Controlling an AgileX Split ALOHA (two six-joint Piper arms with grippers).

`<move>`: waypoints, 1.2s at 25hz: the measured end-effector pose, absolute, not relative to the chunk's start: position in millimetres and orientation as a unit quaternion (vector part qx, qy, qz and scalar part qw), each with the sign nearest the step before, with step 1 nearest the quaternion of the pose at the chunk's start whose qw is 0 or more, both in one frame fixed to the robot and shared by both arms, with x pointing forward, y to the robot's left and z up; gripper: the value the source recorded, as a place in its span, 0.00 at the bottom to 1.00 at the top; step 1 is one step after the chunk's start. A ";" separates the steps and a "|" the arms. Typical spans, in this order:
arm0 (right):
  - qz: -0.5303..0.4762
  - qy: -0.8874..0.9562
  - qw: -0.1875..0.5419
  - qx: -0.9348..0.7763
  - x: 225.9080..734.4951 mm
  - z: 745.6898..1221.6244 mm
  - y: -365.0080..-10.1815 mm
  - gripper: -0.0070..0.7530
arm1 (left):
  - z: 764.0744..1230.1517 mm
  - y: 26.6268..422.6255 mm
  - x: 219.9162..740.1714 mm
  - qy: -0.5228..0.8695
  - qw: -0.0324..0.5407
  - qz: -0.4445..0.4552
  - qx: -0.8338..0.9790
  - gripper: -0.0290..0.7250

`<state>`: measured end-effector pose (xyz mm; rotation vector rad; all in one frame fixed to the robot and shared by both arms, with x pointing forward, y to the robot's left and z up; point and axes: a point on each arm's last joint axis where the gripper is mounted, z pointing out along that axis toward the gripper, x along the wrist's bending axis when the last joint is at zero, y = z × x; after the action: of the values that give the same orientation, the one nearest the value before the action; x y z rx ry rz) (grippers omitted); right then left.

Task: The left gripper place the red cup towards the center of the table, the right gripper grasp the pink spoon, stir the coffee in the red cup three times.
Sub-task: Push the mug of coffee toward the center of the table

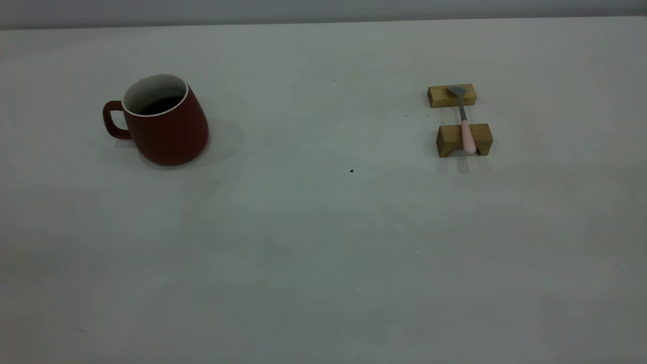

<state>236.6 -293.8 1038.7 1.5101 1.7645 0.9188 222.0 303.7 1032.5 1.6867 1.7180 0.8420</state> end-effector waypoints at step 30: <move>0.349 0.670 0.316 0.574 236.6 1038.7 -293.8 0.33 | 1066.0 303.5 256.1 0.655 0.257 0.278 0.654 0.60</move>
<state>236.6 -293.8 1038.7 1.5101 1.7645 0.9188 256.1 303.5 1066.0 1.7755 1.7769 0.7530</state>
